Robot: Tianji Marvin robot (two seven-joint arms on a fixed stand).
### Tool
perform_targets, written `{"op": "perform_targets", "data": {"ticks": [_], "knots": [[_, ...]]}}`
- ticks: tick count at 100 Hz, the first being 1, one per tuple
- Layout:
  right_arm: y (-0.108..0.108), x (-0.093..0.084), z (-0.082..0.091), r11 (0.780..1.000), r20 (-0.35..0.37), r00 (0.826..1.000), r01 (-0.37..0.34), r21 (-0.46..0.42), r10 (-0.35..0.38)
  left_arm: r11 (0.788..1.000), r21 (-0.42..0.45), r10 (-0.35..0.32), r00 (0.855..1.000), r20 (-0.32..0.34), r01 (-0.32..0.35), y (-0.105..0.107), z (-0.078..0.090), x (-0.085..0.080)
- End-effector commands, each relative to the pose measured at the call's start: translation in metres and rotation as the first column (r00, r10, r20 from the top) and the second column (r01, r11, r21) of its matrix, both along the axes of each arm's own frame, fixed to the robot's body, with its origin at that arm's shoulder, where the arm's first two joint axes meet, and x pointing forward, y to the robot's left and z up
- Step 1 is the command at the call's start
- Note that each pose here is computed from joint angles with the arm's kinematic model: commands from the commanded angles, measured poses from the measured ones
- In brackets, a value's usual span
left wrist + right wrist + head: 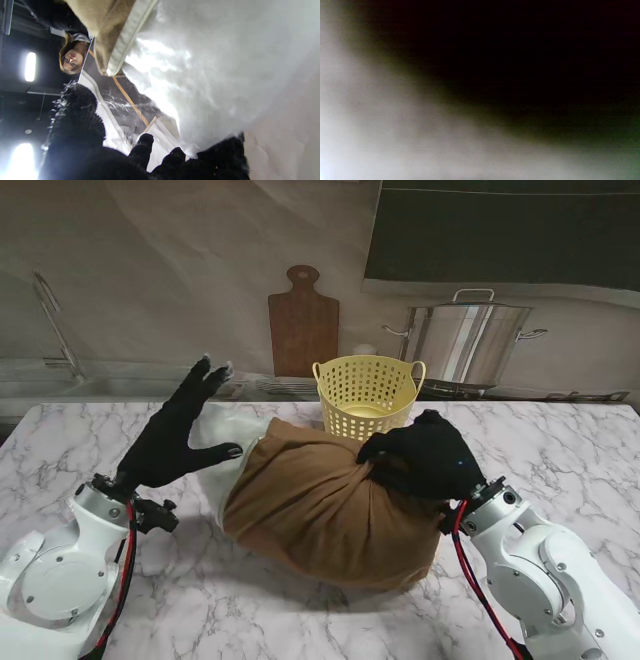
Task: Remove the pillowcase from the pillow and put it in the laundry basket
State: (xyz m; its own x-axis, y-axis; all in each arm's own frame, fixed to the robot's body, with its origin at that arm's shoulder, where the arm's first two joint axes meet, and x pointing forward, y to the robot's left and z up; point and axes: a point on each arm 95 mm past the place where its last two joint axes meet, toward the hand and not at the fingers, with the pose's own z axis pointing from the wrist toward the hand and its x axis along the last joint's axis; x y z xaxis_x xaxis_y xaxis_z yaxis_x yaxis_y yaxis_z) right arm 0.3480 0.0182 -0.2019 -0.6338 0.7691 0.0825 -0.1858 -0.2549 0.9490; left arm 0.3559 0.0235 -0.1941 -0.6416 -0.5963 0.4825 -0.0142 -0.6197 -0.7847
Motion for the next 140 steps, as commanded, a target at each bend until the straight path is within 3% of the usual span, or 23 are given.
{"op": "perform_targets", "data": {"ticks": [1, 26, 60, 89, 140], "knots": [[0.002, 0.000, -0.009, 1.000, -0.030, 1.000, -0.008, -0.015, 0.008, 0.999, 0.045, -0.013, 1.000, -0.028, 0.015, -0.003, -0.004, 0.006], [0.003, 0.000, -0.009, 1.000, -0.028, 0.999, -0.017, -0.019, 0.017, 0.992, 0.122, 0.006, 0.990, -0.142, 0.012, 0.004, -0.020, 0.019], [0.005, 0.001, -0.009, 0.999, -0.036, 0.999, -0.025, -0.023, 0.024, 0.993, 0.116, 0.028, 0.987, -0.159, -0.009, 0.001, -0.027, 0.022], [0.007, 0.002, -0.011, 1.000, -0.038, 0.999, -0.026, -0.014, 0.025, 0.988, 0.134, -0.049, 0.972, -0.230, 0.082, -0.014, -0.032, 0.021], [0.011, -0.005, -0.006, 1.000, -0.053, 0.999, 0.011, -0.015, -0.012, 0.981, 0.193, 0.025, 0.979, -0.201, 0.014, -0.024, -0.041, 0.023]]}}
